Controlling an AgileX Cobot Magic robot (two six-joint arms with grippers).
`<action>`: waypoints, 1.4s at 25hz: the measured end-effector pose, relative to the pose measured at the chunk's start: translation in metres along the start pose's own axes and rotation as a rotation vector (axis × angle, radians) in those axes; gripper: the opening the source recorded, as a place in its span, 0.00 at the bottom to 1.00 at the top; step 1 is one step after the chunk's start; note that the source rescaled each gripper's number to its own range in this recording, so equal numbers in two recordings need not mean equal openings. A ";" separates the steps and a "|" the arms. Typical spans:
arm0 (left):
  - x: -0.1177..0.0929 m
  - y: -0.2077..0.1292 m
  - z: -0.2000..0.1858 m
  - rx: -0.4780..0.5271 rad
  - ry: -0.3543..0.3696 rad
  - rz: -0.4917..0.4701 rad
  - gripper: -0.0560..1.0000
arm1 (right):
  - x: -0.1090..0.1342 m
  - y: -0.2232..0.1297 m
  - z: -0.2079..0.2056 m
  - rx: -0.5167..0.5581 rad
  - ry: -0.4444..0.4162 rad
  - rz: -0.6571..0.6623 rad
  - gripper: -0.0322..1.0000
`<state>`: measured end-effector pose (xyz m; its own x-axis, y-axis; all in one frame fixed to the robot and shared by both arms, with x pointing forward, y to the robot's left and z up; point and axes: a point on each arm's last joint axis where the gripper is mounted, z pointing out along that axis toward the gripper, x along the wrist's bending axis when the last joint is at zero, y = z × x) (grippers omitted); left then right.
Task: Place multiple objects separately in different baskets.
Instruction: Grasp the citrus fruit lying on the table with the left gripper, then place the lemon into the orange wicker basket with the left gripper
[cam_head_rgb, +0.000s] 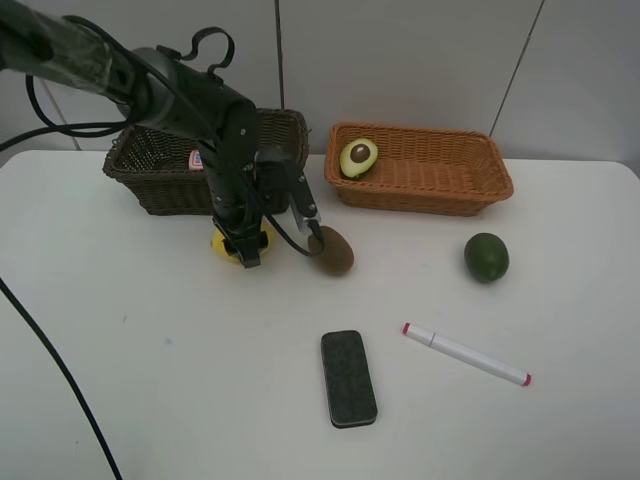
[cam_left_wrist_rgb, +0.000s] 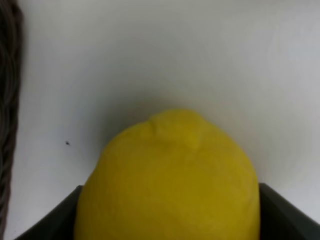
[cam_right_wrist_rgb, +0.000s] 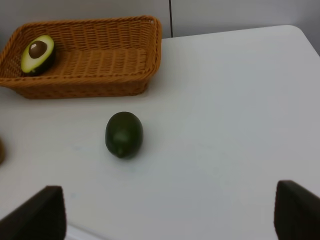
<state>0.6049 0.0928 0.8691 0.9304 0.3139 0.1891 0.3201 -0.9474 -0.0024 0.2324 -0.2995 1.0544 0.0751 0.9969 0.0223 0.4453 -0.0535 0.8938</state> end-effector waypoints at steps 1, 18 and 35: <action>0.000 0.000 -0.003 0.007 -0.009 -0.022 0.65 | 0.000 0.000 0.000 0.000 0.000 0.000 0.98; 0.047 0.090 -0.132 -0.658 -0.072 -0.449 0.65 | 0.000 0.000 0.000 0.000 0.000 0.000 0.98; 0.039 0.176 -0.055 -0.884 0.030 -0.452 1.00 | 0.000 0.000 0.000 0.000 0.000 0.000 0.98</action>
<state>0.6881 -0.0649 0.9301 0.7451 0.6668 0.0169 0.3839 -0.4494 0.8067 0.2324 -0.2995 1.0544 0.0751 0.9969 0.0223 0.4453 -0.0535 0.8938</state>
